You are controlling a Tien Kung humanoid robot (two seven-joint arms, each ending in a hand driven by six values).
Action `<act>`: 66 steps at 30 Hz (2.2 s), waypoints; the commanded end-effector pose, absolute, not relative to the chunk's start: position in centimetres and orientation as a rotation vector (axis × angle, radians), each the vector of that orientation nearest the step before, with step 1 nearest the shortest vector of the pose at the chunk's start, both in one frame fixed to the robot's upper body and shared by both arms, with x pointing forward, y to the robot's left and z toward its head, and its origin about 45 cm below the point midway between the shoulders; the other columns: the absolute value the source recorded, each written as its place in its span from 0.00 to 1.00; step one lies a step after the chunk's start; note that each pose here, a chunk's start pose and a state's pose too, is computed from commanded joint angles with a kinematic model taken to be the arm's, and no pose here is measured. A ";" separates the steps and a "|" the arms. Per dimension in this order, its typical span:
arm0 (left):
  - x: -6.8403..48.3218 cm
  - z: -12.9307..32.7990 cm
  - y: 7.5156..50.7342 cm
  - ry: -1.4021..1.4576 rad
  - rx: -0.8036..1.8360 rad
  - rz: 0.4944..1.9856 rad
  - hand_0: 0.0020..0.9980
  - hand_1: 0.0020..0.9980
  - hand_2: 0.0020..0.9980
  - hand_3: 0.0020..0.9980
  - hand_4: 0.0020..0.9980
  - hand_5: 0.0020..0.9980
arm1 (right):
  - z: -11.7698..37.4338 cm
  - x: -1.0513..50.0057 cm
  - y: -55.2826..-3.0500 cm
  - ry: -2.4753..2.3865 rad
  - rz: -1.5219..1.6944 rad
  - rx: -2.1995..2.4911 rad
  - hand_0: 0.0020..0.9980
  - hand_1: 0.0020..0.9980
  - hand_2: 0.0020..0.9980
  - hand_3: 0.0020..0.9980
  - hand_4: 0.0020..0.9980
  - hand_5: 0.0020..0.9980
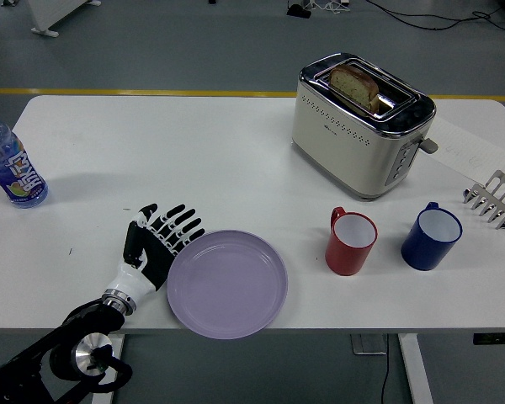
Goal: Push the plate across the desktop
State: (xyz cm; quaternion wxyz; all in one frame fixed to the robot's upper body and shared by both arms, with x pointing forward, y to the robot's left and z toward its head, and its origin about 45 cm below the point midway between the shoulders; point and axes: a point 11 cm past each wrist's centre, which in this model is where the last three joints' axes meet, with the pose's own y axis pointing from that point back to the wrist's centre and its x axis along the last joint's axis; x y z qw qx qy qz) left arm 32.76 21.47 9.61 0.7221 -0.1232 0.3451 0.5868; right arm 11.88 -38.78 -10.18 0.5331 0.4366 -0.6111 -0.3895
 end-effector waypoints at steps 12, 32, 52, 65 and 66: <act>32.9 9.8 20.8 0.757 -0.258 1.273 0.67 0.70 0.67 0.58 0.50 1.00 | -10.2 12.0 -38.8 -1.457 -0.926 1.044 0.58 0.55 0.62 0.63 0.15 0.65; 34.1 10.7 24.7 0.738 -0.372 1.416 0.68 0.70 0.66 0.58 0.50 1.00 | -10.1 12.1 -38.8 -1.457 -0.924 1.047 0.58 0.55 0.62 0.63 0.15 0.64; 32.5 13.2 37.7 0.615 -0.555 1.724 0.67 0.69 0.66 0.58 0.50 1.00 | -10.3 11.4 -38.9 -1.453 -0.930 1.035 0.58 0.55 0.62 0.63 0.15 0.64; 31.8 15.1 43.1 0.566 -0.623 1.824 0.68 0.70 0.67 0.59 0.51 1.00 | -10.3 11.2 -38.9 -1.448 -0.933 1.029 0.58 0.55 0.62 0.63 0.15 0.64; 31.8 15.3 43.5 0.570 -0.632 1.827 0.68 0.70 0.67 0.59 0.51 1.00 | -10.3 11.3 -38.9 -1.450 -0.933 1.030 0.58 0.55 0.62 0.63 0.15 0.64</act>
